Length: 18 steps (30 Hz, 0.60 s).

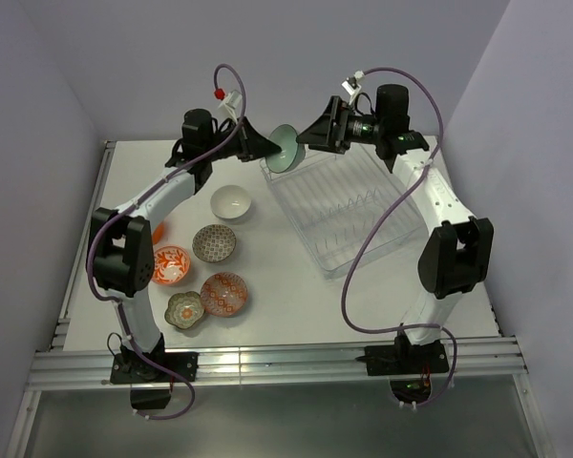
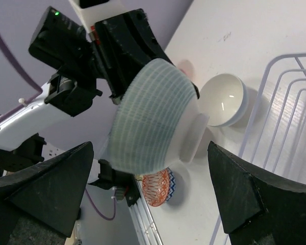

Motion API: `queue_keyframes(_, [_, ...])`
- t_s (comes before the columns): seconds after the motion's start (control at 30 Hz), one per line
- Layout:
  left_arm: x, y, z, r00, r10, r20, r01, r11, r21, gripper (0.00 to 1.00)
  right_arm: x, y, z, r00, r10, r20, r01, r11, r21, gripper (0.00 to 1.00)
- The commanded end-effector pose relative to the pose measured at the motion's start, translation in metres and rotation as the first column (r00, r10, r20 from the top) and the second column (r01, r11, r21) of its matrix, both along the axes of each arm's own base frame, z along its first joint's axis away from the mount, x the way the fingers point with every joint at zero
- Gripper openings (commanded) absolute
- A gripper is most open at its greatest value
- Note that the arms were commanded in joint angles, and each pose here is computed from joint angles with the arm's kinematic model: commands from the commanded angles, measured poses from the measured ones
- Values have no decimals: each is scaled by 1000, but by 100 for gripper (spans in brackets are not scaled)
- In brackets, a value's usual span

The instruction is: Load the bowls into the dish rack

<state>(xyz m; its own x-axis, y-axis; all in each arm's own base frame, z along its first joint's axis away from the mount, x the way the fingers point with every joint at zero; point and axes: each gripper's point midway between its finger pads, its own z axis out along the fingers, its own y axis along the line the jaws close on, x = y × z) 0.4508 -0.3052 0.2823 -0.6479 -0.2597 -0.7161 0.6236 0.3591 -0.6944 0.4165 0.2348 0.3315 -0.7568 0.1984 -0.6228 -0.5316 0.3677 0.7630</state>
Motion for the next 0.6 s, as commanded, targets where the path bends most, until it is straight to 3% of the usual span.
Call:
queue_keyframes(0.0, [4,-6,48,991,2,132,6,998,-59,0,3,3,8,1000,8,-12,-8,1000,11,100])
queue_keyframes(0.57, [18,-10,51,990,29,136,-19,997,-77,0,7,9,1,996,23,-90,-21,999,26,99])
